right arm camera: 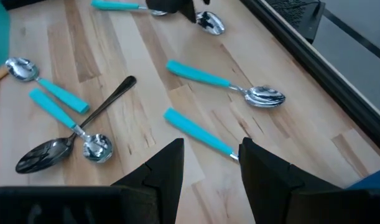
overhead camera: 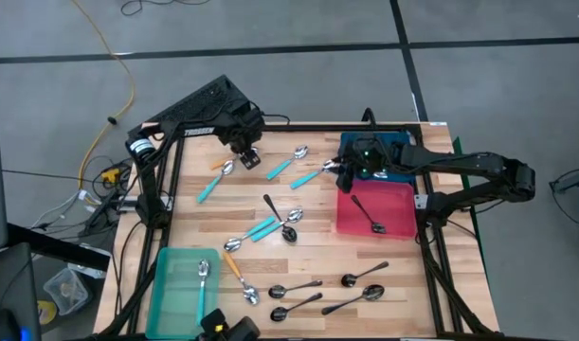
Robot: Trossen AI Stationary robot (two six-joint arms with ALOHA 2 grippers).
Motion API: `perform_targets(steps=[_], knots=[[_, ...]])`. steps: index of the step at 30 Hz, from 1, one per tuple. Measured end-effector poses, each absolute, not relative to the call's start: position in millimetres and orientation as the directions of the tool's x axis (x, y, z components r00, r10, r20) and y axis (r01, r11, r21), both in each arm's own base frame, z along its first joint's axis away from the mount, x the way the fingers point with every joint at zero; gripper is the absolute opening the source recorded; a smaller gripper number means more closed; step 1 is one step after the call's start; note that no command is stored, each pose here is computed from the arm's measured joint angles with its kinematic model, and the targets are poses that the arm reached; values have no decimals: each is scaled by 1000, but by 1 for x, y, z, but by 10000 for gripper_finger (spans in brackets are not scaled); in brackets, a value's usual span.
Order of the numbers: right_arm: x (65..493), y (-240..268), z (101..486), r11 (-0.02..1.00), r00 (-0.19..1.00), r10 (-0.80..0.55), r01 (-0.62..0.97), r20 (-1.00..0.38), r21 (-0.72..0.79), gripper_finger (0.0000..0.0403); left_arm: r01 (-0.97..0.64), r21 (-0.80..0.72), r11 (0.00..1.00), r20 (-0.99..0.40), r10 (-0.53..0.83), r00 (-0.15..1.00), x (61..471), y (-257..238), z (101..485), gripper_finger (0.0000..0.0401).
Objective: Sort silverware by color (type)
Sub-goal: Put the yellow spoon into the blue bin
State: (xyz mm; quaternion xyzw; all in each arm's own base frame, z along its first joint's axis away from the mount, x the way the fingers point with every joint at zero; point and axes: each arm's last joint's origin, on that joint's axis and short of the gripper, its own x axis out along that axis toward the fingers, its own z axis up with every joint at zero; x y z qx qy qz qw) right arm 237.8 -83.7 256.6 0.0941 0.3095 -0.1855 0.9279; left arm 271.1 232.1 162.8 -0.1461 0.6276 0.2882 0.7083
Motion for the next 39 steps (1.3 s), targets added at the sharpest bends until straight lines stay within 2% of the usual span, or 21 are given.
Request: perform_targets(steps=[11,14,19,27,35,39], knots=[[238,-83,256,915,737,-283,399,-613,58,175,-612,123,781,-984,174,24,270,230,170,231],[238,-83,256,915,737,-283,399,-613,58,175,-656,113,746,-988,153,4,270,230,178,231],[238,-83,256,915,737,-283,400,-613,59,175,-744,41,667,-994,106,40,272,229,182,231],[238,-83,256,914,738,-283,400,-613,60,175,-855,-2,519,-993,102,64,271,220,159,231],[238,-83,256,915,737,-283,399,-614,58,175,-872,39,488,-991,132,29,266,220,151,231],[238,-83,256,915,737,-282,399,-614,58,175,-871,-21,491,-994,85,72,269,219,154,231]])
